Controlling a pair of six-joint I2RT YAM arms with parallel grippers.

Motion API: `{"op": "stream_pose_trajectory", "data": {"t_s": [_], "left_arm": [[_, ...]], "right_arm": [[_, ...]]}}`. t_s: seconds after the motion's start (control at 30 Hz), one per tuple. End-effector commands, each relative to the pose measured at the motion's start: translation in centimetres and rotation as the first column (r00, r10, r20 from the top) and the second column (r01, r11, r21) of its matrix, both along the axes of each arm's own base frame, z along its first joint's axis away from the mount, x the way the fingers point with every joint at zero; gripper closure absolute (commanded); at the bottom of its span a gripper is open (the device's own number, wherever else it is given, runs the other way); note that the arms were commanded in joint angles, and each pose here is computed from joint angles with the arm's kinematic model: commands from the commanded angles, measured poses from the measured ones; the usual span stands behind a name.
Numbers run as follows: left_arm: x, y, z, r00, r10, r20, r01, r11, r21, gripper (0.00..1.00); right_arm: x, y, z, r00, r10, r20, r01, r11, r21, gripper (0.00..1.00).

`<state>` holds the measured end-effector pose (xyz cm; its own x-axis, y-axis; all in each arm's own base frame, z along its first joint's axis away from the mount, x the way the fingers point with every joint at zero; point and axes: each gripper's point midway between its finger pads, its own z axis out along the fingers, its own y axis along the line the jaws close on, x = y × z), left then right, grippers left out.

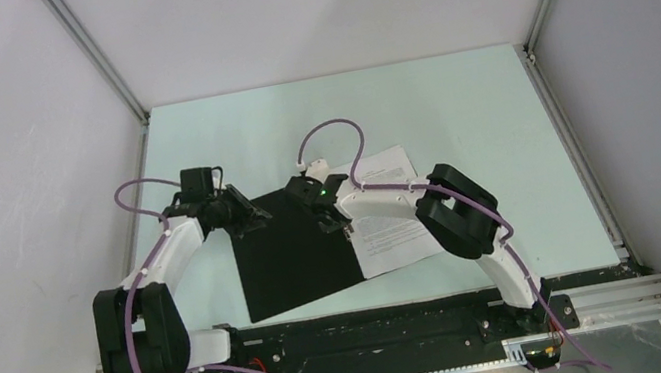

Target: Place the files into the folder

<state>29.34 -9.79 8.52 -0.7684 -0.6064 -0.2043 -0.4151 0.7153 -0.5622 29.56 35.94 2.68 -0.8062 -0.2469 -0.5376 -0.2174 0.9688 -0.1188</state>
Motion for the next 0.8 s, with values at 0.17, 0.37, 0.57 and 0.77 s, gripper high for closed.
{"op": "stream_pose_trajectory", "data": {"t_s": [0.17, 0.37, 0.57, 0.77], "left_arm": [[-0.1, 1.5, 0.3, 0.999, 0.018, 0.041, -0.019, 1.0, 0.024, 0.65], [0.4, 3.4, 0.7, 0.996, 0.066, 0.066, -0.069, 0.997, 0.04, 0.49], [0.6, 2.9, 1.1, 0.996, -0.027, 0.088, 0.024, 0.999, 0.04, 0.23], [0.7, 2.2, 0.9, 0.991, -0.103, 0.089, 0.102, 0.995, 0.023, 0.03]], "right_arm": [[-0.4, -0.5, -2.1, 0.998, -0.054, -0.037, 0.054, 0.998, 0.016, 0.85], [0.6, -1.6, 1.1, 0.997, -0.078, -0.017, 0.079, 0.995, 0.056, 1.0], [2.0, -2.5, 7.6, 0.998, -0.055, 0.036, 0.048, 0.986, 0.157, 1.0], [2.0, -3.7, 12.1, 0.997, -0.023, 0.069, 0.007, 0.973, 0.232, 1.0]]}}
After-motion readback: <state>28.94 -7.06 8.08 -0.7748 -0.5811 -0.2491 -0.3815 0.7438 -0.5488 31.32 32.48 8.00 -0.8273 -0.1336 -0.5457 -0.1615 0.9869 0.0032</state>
